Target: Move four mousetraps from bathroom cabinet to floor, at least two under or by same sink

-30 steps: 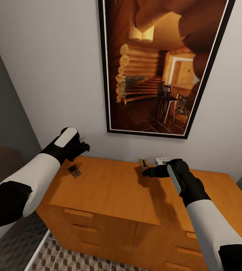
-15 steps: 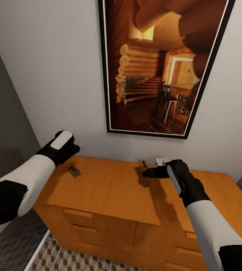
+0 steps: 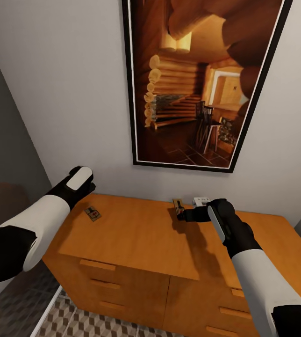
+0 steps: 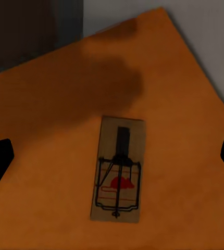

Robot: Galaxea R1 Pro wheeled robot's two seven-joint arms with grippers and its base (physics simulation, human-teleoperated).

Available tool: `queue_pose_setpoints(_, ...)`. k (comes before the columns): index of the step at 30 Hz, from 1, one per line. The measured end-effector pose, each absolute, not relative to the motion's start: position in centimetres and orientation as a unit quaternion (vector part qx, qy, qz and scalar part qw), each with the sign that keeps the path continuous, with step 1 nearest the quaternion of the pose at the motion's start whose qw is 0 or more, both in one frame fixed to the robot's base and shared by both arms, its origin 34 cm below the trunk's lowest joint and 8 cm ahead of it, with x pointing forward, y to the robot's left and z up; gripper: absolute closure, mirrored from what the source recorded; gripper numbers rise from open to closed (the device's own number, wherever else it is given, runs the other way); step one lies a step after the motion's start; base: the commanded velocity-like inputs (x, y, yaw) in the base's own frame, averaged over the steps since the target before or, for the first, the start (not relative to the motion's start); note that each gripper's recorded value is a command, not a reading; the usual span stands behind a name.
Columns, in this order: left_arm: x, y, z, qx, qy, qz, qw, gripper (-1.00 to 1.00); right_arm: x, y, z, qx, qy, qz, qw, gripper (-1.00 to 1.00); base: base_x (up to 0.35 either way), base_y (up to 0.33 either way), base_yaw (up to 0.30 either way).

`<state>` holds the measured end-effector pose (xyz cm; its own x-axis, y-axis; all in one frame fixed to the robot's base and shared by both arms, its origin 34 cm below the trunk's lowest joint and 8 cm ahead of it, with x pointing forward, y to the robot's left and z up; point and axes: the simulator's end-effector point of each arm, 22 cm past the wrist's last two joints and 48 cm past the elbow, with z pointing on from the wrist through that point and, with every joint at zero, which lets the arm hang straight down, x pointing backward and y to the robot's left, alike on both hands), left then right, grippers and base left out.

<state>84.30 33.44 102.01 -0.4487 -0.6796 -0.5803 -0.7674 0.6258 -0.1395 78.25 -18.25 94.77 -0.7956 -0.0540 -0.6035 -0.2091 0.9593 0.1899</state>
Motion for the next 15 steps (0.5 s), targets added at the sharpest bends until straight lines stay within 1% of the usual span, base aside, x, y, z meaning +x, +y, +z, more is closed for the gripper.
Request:
queue_pose_setpoints(7, 83.9, 32.9, 101.1, -0.422, 0.852, 0.073, 0.300, -1.00, 78.2, -18.2, 94.8, -0.070, 0.939, 0.125, 0.312, 1.00, 0.075, -0.076, 0.000)
queue_pose_setpoints(15, 82.7, 31.3, 98.5, -0.409, 0.865, 0.077, 0.282, -1.00, 78.2, -18.2, 94.6, -0.070, 0.940, 0.125, 0.311, 1.00, 0.100, -0.159, 0.000)
